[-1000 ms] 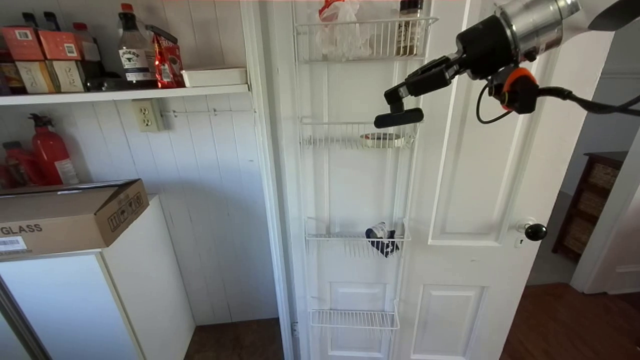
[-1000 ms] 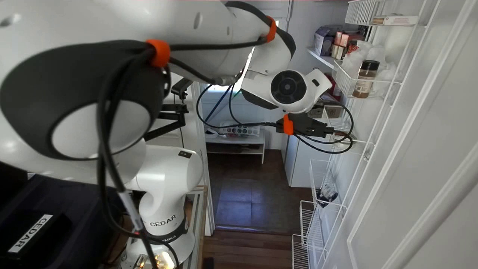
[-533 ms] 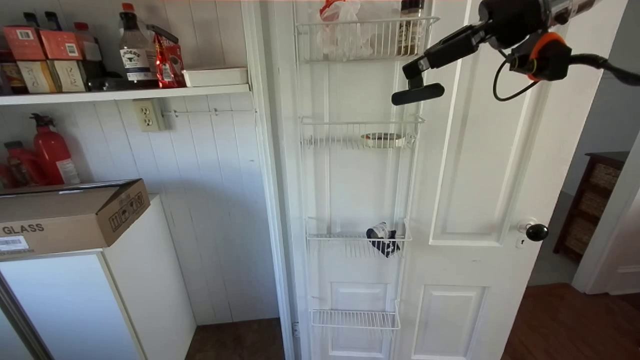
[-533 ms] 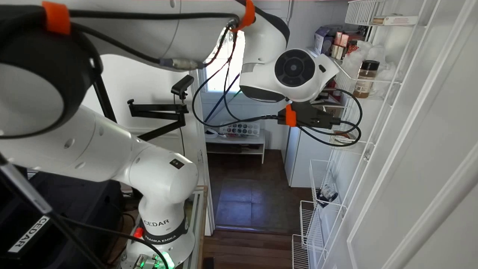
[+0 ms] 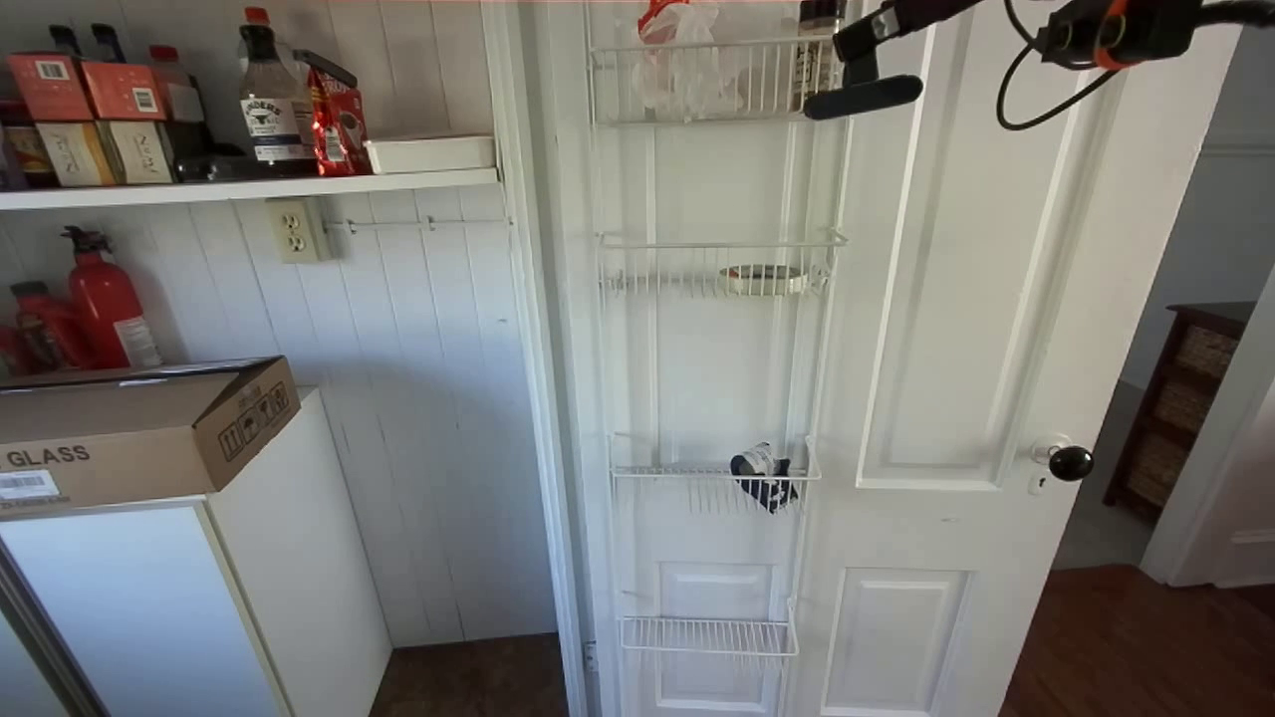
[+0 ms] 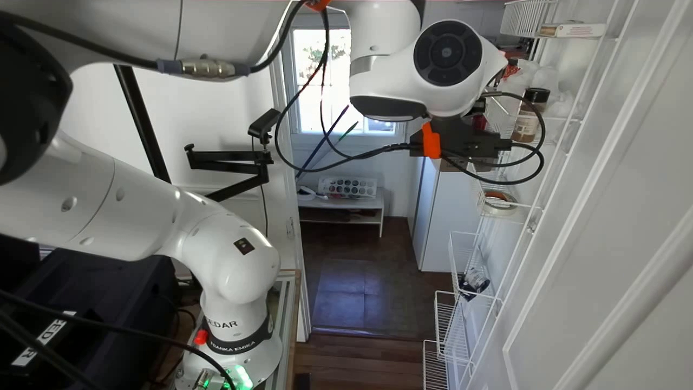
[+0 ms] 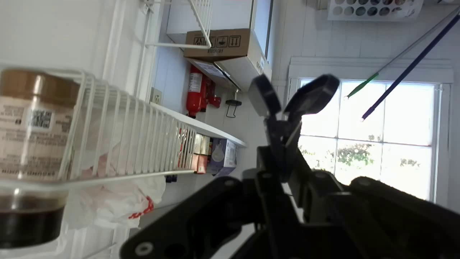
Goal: Move the black clip to the top shelf
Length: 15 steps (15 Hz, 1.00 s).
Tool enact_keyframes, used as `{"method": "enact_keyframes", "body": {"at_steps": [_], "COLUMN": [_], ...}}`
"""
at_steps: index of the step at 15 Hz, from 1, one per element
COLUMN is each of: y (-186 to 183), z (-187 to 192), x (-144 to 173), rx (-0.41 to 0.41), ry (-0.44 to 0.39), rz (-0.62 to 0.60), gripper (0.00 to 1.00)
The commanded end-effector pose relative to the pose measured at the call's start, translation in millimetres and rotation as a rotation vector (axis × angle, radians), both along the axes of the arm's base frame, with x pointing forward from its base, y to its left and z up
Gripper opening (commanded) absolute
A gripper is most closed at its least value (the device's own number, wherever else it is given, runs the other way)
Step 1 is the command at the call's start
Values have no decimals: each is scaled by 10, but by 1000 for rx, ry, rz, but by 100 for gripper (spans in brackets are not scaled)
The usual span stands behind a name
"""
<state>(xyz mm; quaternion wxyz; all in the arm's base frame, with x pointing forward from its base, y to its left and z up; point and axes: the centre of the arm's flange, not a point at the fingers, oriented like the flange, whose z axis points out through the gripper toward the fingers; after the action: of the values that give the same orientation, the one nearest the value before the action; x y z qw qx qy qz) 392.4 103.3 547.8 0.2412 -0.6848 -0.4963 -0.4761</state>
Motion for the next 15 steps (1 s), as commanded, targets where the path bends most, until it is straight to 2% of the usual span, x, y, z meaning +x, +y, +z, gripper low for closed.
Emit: {"method": "enact_keyframes", "body": {"at_steps": [1, 5, 10, 15], "y": [24, 135, 180, 199], "z": [238, 382, 447, 512], "x": [104, 232, 509, 737], "rx": [41, 64, 27, 46], "ry": [-62, -136, -235, -273], "rz": [26, 49, 57, 95], "gripper": [4, 4, 4, 4]}}
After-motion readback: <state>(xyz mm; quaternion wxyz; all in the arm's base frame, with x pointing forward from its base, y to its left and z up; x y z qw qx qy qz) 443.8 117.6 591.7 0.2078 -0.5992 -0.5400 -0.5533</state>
